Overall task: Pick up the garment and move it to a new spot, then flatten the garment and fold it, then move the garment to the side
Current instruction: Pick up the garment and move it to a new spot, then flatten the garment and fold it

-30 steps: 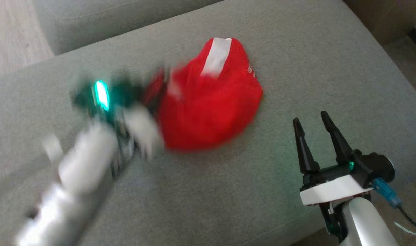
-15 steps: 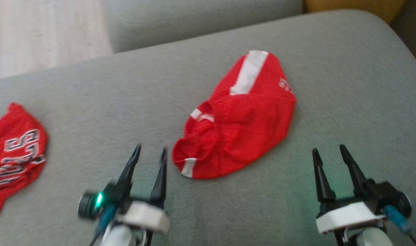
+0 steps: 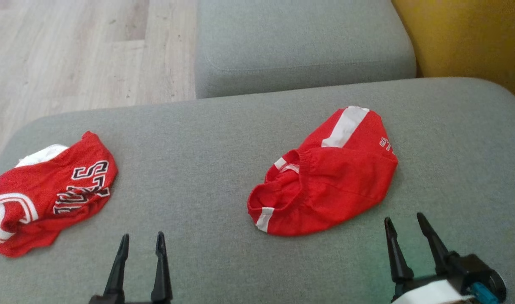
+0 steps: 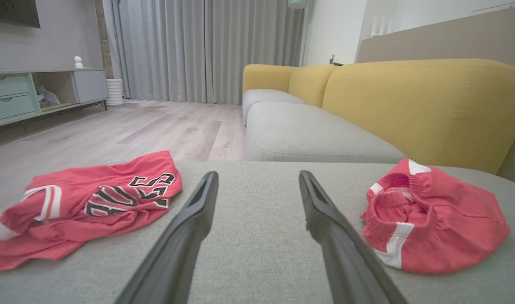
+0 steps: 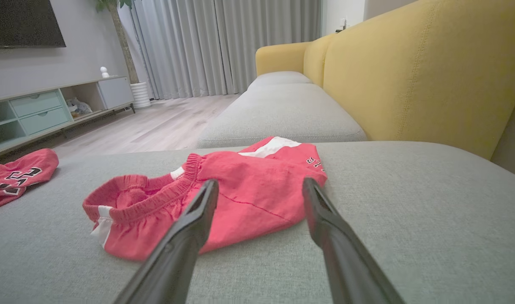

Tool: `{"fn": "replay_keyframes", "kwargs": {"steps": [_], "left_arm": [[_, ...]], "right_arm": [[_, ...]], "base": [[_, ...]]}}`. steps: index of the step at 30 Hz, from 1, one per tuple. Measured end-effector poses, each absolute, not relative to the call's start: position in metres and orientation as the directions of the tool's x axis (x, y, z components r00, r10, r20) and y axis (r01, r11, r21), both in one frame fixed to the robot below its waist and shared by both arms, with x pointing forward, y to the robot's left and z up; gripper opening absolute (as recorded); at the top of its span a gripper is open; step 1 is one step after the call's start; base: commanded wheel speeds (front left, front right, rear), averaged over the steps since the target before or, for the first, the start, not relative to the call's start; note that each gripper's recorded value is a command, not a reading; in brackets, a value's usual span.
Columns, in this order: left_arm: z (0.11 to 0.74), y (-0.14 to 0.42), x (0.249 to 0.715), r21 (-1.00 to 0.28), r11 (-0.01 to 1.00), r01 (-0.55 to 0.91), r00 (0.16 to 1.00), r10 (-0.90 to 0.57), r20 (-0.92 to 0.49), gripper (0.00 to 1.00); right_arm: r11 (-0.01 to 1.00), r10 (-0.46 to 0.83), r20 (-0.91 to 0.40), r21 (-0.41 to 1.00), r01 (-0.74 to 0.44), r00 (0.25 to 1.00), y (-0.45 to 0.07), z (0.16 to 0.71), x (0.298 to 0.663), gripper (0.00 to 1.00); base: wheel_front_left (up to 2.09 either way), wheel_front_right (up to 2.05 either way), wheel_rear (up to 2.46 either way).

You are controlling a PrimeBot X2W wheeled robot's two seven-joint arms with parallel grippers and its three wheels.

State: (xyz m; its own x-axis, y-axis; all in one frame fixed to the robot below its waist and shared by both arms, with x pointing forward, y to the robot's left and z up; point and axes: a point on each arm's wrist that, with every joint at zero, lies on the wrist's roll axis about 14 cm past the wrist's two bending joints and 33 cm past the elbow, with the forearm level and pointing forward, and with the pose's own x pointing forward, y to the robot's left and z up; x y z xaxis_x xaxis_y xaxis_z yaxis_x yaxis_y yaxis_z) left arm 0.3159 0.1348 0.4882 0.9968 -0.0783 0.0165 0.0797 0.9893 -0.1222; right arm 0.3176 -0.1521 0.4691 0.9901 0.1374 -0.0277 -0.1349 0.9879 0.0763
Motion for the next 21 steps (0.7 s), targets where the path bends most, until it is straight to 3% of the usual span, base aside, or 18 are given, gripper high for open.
{"fn": "replay_keyframes", "kwargs": {"steps": [21], "left_arm": [[0.487, 0.143, 0.307, -0.115, 0.992, 0.05, 0.999, -0.049, 0.016, 1.0]], "right_arm": [[0.98, 0.188, -0.038, 0.077, -0.185, 0.981, -0.136, 0.466, 0.312, 1.0]], "base": [[0.0, 0.0, 0.0]]}}
